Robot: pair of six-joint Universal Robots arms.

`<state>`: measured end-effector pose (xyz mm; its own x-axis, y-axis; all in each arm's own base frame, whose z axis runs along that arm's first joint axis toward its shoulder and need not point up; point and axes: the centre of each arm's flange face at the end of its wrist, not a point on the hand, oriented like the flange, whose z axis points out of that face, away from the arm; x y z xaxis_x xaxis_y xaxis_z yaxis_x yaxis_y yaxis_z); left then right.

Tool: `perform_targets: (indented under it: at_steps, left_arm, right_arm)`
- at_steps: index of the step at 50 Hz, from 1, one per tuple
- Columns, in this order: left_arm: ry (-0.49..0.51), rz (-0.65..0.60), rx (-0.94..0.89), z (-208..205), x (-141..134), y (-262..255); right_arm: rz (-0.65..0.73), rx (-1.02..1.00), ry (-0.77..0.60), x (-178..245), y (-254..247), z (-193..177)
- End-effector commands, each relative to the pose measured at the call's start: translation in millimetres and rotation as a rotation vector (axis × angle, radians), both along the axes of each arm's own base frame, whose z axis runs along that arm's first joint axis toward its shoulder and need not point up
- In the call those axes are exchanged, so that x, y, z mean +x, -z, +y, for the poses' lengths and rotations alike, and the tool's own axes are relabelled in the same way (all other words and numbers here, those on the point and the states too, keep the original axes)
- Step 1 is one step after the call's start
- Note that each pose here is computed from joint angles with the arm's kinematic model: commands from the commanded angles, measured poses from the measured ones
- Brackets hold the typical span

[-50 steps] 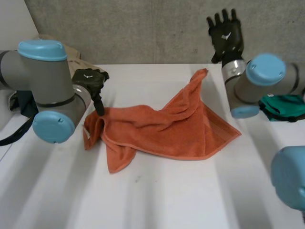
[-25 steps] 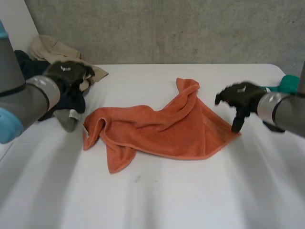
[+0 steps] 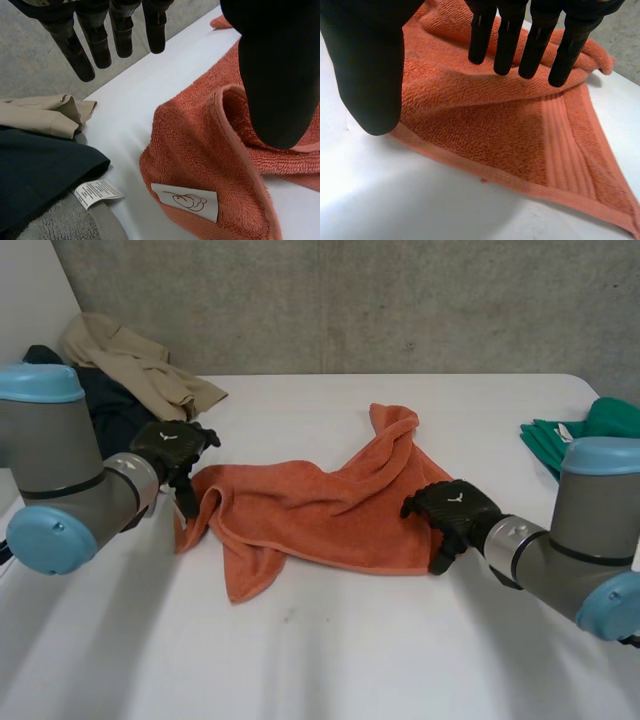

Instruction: Fold the laundry.

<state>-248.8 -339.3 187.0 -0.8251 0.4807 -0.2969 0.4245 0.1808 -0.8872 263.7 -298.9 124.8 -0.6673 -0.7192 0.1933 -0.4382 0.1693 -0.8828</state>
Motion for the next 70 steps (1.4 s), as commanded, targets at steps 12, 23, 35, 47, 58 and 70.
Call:
perform_targets:
  at_steps: [12, 23, 35, 47, 58, 70]
  left_arm:
    - [0.054, -0.045, -0.016, -2, -23, 12]
    - [0.054, -0.1, -0.033, -4, -38, 23]
    - [0.035, -0.003, -0.151, 26, -23, -67]
    - [0.04, -0.056, -0.074, 18, -24, -34]
    - [0.024, -0.037, -0.158, -28, -33, -31]
    - [0.036, 0.358, -0.926, -21, -57, -239]
  right_arm:
    - [-0.031, -0.208, 0.055, 1, -25, -11]
    - [-0.141, -0.444, 0.119, -25, -133, 3]
    - [-0.051, -0.532, 0.131, -36, -167, 1]
    - [0.1, -0.413, 0.073, -19, -132, -19]
    - [0.052, -0.522, 0.124, 6, -122, -68]
    - [-0.504, -1.273, 0.3, 4, -286, -100]
